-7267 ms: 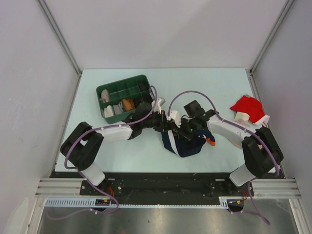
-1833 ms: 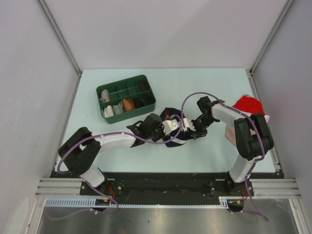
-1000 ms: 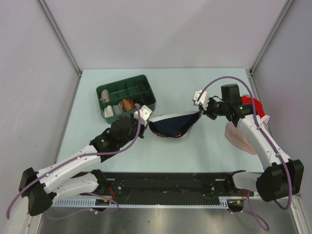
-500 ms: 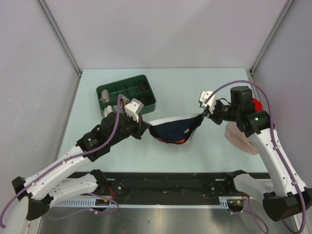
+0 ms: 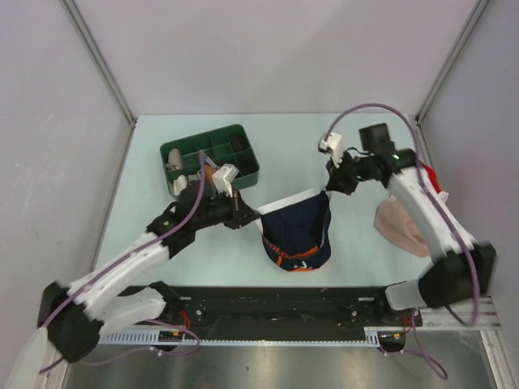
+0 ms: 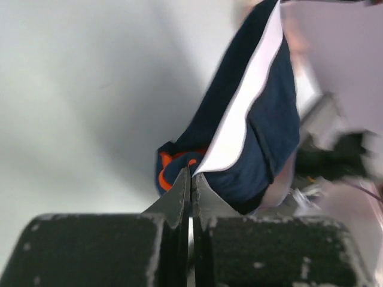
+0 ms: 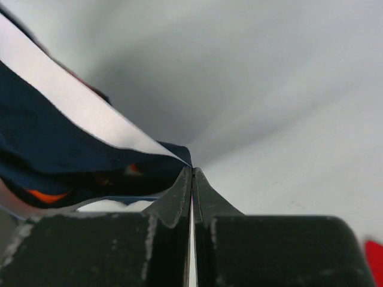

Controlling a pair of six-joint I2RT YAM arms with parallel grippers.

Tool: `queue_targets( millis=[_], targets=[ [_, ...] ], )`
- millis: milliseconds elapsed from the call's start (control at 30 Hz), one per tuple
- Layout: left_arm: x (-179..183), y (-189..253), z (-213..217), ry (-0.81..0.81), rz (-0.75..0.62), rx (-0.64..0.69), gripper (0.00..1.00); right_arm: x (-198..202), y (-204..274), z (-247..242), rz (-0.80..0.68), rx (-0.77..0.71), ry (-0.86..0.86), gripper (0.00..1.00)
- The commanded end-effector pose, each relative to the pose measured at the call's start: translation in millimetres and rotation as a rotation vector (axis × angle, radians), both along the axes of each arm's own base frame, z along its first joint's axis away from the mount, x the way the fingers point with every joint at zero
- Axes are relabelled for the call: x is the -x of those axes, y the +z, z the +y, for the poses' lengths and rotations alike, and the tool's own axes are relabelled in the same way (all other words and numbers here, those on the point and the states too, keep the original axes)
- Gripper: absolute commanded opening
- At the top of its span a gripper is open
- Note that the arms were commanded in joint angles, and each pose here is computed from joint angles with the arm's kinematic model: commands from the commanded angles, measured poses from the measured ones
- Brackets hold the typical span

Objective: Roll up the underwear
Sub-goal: Flatten out the underwear at the center of the board.

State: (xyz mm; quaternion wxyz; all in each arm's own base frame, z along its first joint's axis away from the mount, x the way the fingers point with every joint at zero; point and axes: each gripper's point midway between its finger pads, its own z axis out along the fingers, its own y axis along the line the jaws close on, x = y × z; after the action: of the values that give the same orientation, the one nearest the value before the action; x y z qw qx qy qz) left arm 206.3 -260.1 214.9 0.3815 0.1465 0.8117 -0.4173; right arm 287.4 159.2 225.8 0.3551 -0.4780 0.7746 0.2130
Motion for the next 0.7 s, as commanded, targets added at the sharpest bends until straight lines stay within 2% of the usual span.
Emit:
queue_targets(
  millis=[0, 33, 100, 167, 200, 233, 300, 333, 367, 400, 433, 500, 667],
  targets=[
    [-75, -79, 14, 0.23, 0.129, -0.001, 0.0, -88, -110, -33, 0.169, 0.108, -0.297, 0.06],
    [-95, -89, 23, 0.308, 0.139, -0.011, 0.08, -108, -109, -35, 0.141, 0.103, -0.321, 0.1],
    [-121, -111, 15, 0.307, 0.176, -0.057, 0.23, -119, -121, -36, 0.172, 0.12, -0.318, 0.15],
    [-134, -107, -2, 0.25, 0.18, -0.048, 0.32, -112, -112, -25, 0.171, 0.085, -0.222, 0.26],
    [-134, -103, -6, 0.222, 0.164, -0.047, 0.39, -106, -106, -22, 0.161, 0.072, -0.174, 0.31],
    [-132, -100, -7, 0.207, 0.147, -0.048, 0.44, -91, -91, -18, 0.149, 0.059, -0.117, 0.41],
    [-129, -84, 0, 0.198, 0.083, -0.07, 0.56, -69, -79, -8, 0.088, 0.021, 0.075, 0.5],
    [-126, -80, 3, 0.194, 0.057, -0.08, 0.58, -42, -73, -5, 0.098, 0.016, 0.181, 0.59],
    [-122, -80, 9, 0.201, 0.041, -0.099, 0.61, -21, -70, 5, 0.099, -0.036, 0.286, 0.62],
    [-118, -65, 15, 0.2, -0.01, -0.103, 0.62, -13, -70, 8, -0.025, -0.019, 0.469, 0.66],
    [-116, -61, 19, 0.204, -0.028, -0.11, 0.68, 17, -74, 8, 0.019, -0.031, 0.574, 0.69],
    [-110, -50, 29, 0.213, -0.073, -0.127, 0.71, 39, -87, 17, -0.026, -0.011, 0.768, 0.7],
    [-95, -50, 49, 0.232, -0.075, -0.176, 0.75, 40, -126, 28, 0.044, 0.168, 0.839, 0.63]
  ],
)
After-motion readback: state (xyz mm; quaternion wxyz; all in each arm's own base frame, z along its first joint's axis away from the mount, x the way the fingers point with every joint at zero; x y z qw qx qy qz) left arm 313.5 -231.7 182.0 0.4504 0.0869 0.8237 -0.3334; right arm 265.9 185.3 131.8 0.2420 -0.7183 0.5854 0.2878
